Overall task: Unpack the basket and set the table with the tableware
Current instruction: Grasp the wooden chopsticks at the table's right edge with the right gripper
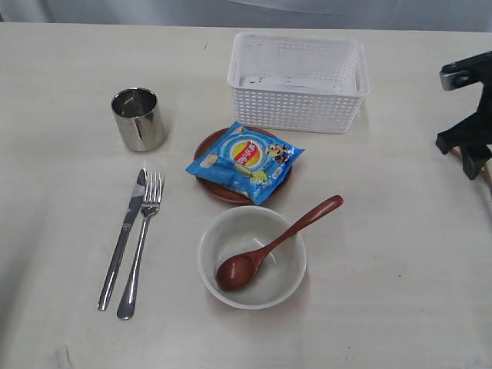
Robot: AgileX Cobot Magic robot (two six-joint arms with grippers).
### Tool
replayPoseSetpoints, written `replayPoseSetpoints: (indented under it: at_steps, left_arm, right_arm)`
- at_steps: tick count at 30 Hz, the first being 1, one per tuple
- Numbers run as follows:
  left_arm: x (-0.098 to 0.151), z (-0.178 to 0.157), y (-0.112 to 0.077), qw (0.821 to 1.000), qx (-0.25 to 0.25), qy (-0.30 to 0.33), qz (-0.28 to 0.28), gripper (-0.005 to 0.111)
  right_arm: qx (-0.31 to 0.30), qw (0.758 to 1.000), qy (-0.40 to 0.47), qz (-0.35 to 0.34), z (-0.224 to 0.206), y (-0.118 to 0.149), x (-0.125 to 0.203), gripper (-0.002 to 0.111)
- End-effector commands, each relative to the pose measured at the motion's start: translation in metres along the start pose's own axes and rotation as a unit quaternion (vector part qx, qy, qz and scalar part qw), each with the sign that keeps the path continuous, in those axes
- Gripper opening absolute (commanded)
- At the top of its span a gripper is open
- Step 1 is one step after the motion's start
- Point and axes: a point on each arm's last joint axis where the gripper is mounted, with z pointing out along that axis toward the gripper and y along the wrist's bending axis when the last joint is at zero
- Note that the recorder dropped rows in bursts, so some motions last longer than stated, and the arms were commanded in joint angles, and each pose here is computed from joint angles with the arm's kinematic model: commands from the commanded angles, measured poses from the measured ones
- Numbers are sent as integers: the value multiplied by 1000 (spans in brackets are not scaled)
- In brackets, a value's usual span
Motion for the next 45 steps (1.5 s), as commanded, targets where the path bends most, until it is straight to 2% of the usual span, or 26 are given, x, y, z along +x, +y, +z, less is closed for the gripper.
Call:
replayPoseSetpoints:
  at_steps: [1, 10, 16, 19, 23, 32, 45]
  left_arm:
    - [0, 0, 0, 1000, 3, -4, -3, 0]
    - [0, 0, 0, 1000, 3, -4, -3, 0]
    - [0, 0, 0, 1000, 3, -4, -3, 0]
    - [0, 0, 0, 1000, 3, -4, -3, 0]
    - [0, 0, 0, 1000, 3, -4, -3, 0]
    - [0, 0, 0, 1000, 3, -4, -3, 0]
    - [0, 0, 0, 1000, 3, -4, -3, 0]
  right_arm:
    - [16, 999, 17, -41, 25, -1, -8, 61]
    - [50, 991, 64, -104, 58, -1, -12, 61]
    - [53, 992, 24, -112, 61, 0, -20, 61]
    - [49, 991, 31, -118, 70, 2, -21, 60]
    - [44, 989, 56, -128, 85, 6, -21, 49]
    - [37, 988, 60, -137, 102, 11, -23, 1]
    - [-34, 994, 62, -86, 88, 21, -19, 0]
